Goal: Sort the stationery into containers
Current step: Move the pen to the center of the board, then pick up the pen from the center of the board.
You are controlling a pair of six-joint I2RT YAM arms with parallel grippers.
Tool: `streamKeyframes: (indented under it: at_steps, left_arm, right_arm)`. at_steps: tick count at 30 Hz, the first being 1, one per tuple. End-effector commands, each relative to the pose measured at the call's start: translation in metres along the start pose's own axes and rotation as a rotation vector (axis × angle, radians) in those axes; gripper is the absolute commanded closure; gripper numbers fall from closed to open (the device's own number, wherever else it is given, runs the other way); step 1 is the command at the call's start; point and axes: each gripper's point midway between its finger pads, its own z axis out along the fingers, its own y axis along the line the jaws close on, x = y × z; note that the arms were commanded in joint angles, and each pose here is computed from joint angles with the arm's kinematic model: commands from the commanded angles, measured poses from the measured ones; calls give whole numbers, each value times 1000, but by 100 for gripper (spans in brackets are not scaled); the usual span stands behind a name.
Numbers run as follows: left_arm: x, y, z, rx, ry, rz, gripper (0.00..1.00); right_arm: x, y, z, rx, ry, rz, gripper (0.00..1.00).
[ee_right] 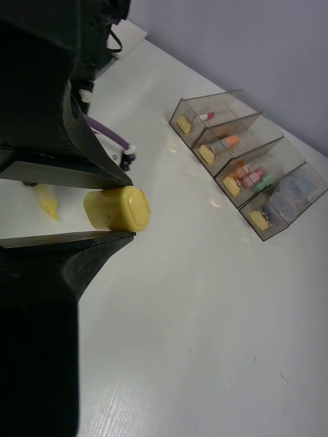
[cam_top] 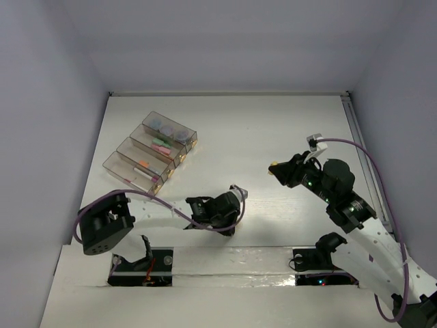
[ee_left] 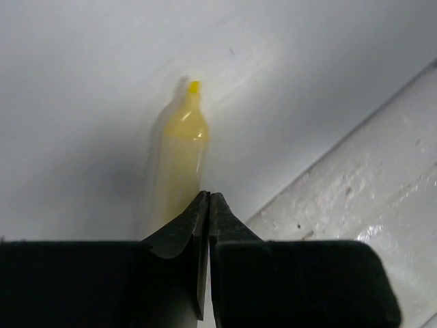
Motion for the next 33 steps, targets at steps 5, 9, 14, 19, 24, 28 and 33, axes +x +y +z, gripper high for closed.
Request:
streamKeyframes:
  at_steps: [5, 9, 14, 19, 24, 28, 33]
  left_arm:
    - [-62, 15, 5, -35, -159, 8, 100]
    - [-85, 13, -11, -42, -247, -4, 100]
    - [-88, 15, -51, -14, -359, -116, 100]
    - [-61, 28, -53, -56, -315, -252, 84]
    - [-34, 39, -47, -150, -254, -329, 57]
    - [-23, 34, -39, -179, -222, -353, 45]
    - [-22, 29, -25, -188, -213, -367, 45]
  right_arm:
    - [-13, 8, -1, -44, -54, -23, 100]
    - [-14, 9, 0, -44, -54, -27, 100]
    - [-15, 9, 1, -49, -57, -27, 100]
    - [-11, 10, 5, -61, -42, -23, 100]
    - [-10, 14, 6, -84, -41, -21, 100]
    - [-9, 15, 6, -95, -36, -20, 100]
    - [-7, 21, 6, -129, -30, -15, 100]
